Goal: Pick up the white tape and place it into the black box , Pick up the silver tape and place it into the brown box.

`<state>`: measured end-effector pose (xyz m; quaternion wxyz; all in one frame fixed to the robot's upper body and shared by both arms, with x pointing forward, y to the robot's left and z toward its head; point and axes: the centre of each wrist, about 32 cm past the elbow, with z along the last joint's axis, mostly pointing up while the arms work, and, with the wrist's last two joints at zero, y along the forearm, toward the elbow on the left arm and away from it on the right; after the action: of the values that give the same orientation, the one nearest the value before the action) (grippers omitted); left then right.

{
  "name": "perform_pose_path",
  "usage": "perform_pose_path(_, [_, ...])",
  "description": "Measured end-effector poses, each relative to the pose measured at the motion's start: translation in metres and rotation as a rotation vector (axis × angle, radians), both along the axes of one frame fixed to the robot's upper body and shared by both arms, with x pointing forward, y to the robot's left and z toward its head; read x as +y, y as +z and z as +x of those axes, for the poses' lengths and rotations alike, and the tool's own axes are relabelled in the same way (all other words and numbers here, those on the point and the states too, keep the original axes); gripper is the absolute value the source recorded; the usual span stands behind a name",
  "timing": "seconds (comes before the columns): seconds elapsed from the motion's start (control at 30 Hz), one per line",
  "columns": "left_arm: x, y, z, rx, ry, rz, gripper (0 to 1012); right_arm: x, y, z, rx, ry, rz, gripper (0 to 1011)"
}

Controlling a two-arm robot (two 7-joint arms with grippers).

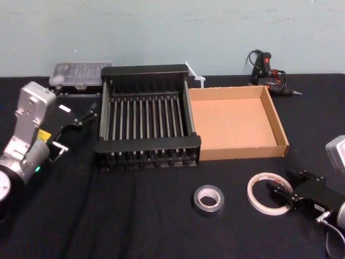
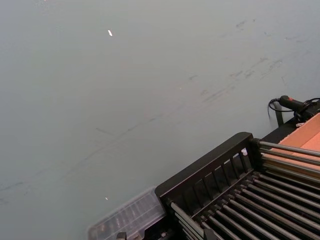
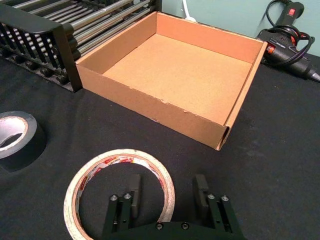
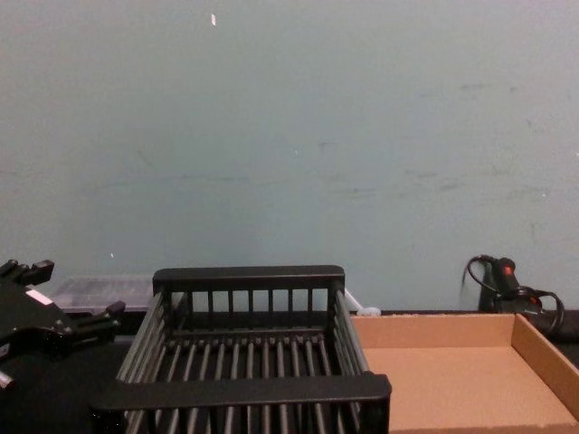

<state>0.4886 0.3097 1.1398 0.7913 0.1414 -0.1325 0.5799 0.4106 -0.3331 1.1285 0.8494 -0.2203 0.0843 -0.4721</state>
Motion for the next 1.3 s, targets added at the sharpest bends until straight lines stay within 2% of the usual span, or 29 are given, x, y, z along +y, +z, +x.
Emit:
perform_pose_path(0.03, [0.0000, 0.0000, 0.0000, 0.000, 0.000, 0.000, 1001, 0.0000, 0.0000, 0.0000, 0.000, 0.000, 0.000, 704])
perform_pose_path(0.13, [0.0000, 0.0000, 0.0000, 0.000, 0.000, 0.000, 1001, 0.0001, 0.0000, 0.0000, 0.000, 0.000, 0.000, 575])
perform_pose_path(0.23, [0.0000, 0.0000, 0.0000, 0.000, 0.000, 0.000, 1001, 0.0001, 0.0000, 0.0000, -0.001, 0.000, 0.000, 503])
perform_pose_path(0.4, [0.0000, 0.0000, 0.0000, 0.000, 0.000, 0.000, 1001, 0.0001, 0.0000, 0.0000, -0.001, 0.000, 0.000, 311])
perform_pose_path(0.53, [0.0000, 0.0000, 0.0000, 0.000, 0.000, 0.000, 1001, 0.0001, 0.0000, 0.0000, -0.001, 0.000, 0.000, 214])
perform_pose_path(0.57, [0.0000, 0.0000, 0.0000, 0.000, 0.000, 0.000, 1001, 0.0001, -0.0001, 0.0000, -0.001, 0.000, 0.000, 158])
perform_pose_path(0.67, [0.0000, 0.0000, 0.0000, 0.000, 0.000, 0.000, 1001, 0.0001, 0.0000, 0.0000, -0.001, 0.000, 0.000, 101])
perform_pose_path(1.17, [0.0000, 0.0000, 0.0000, 0.000, 0.000, 0.000, 1002, 0.0001, 0.0000, 0.0000, -0.001, 0.001, 0.000, 94])
perform_pose_path(1.3, [0.0000, 0.0000, 0.0000, 0.000, 0.000, 0.000, 1001, -0.0005, 0.0018, -0.0016, -0.016, 0.022, 0.006, 95])
